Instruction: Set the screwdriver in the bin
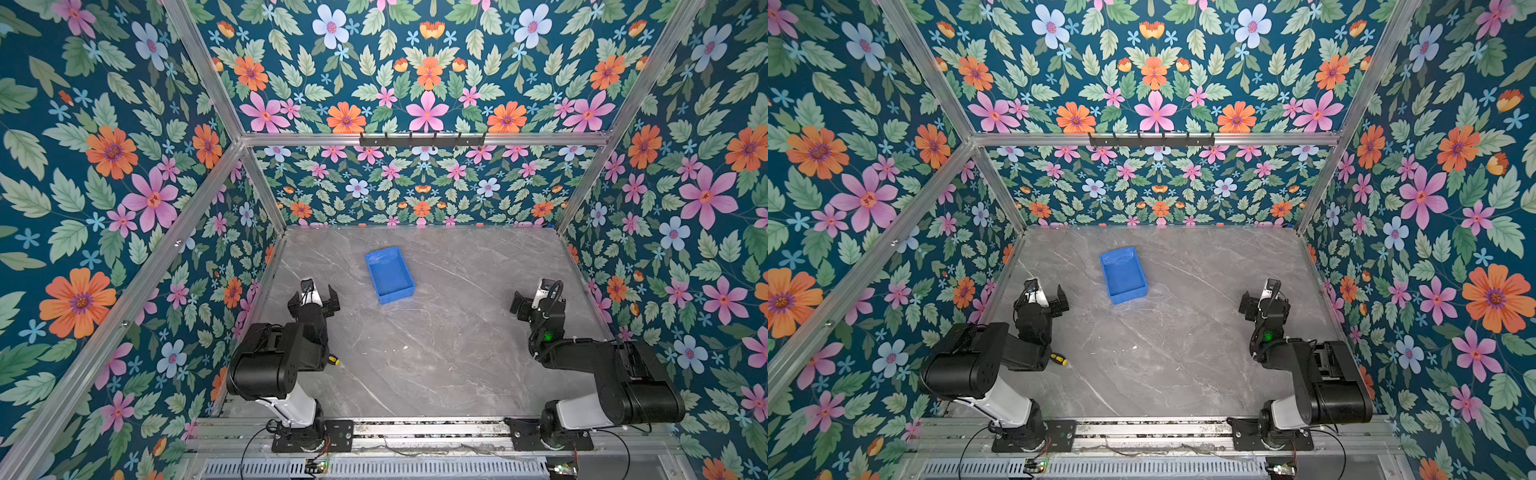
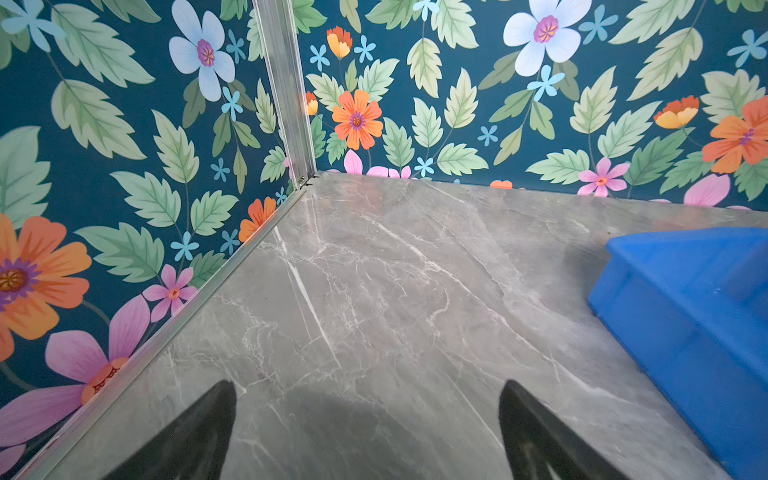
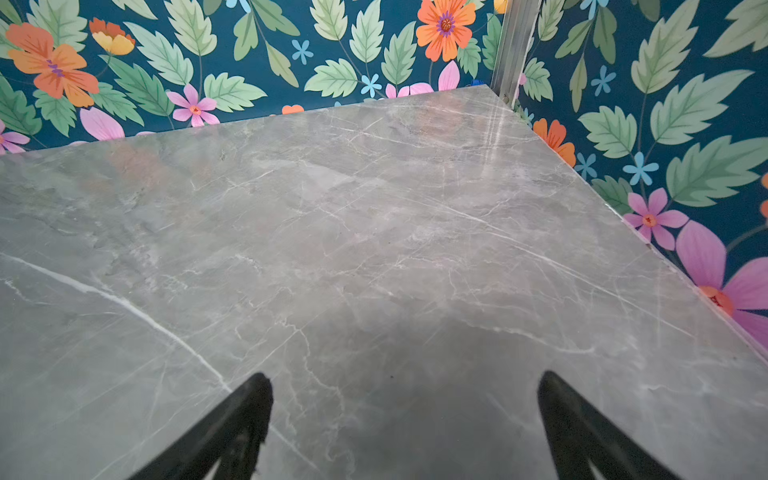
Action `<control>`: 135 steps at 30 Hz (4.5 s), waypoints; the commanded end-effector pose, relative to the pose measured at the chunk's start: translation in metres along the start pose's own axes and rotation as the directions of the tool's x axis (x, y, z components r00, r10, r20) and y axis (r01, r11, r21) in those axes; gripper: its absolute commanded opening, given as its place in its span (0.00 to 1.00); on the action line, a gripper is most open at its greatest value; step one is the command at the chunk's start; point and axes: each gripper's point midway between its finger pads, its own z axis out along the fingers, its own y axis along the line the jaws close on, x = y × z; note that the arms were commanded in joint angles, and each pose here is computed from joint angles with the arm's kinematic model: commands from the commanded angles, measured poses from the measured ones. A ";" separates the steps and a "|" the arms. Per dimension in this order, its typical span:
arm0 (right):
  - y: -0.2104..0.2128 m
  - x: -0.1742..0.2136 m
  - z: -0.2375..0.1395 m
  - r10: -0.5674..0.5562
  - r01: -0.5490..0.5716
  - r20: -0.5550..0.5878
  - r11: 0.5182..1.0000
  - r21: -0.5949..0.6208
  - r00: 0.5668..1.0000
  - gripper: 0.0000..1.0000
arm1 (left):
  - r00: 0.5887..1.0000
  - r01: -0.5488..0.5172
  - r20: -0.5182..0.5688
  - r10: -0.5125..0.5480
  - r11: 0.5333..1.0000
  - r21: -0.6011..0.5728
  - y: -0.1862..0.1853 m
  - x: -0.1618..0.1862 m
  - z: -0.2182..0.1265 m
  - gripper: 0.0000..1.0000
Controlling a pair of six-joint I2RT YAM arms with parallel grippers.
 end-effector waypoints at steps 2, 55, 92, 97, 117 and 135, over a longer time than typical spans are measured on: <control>0.002 -0.009 0.000 0.003 -0.003 0.031 1.000 -0.008 1.000 0.99 | 1.000 -0.001 0.012 0.001 1.000 0.002 0.000 -0.003 0.000 1.00; 0.162 -0.090 -0.116 -0.210 0.304 0.225 0.758 -0.577 0.951 0.99 | 0.833 0.372 -0.285 -0.474 0.861 -0.346 0.041 -0.034 -0.079 1.00; 0.383 -0.022 -0.272 -0.306 0.382 0.410 -0.149 -0.912 0.859 0.99 | 0.424 0.239 -0.607 -0.672 0.730 -0.641 0.031 0.104 -0.147 0.83; 0.385 -0.018 -0.273 -0.308 0.376 0.410 -0.164 -0.912 0.859 0.99 | 0.403 0.230 -0.611 -0.681 0.722 -0.653 0.030 0.113 -0.148 0.75; 0.387 -0.015 -0.274 -0.303 0.362 0.400 -0.174 -0.916 0.865 0.99 | 0.384 0.180 -0.606 -0.697 0.700 -0.691 0.036 0.135 -0.157 0.39; 0.389 -0.021 -0.274 -0.289 0.374 0.408 -0.164 -0.913 0.866 0.99 | 0.407 0.238 -0.581 -0.705 0.696 -0.677 0.034 0.122 -0.151 0.02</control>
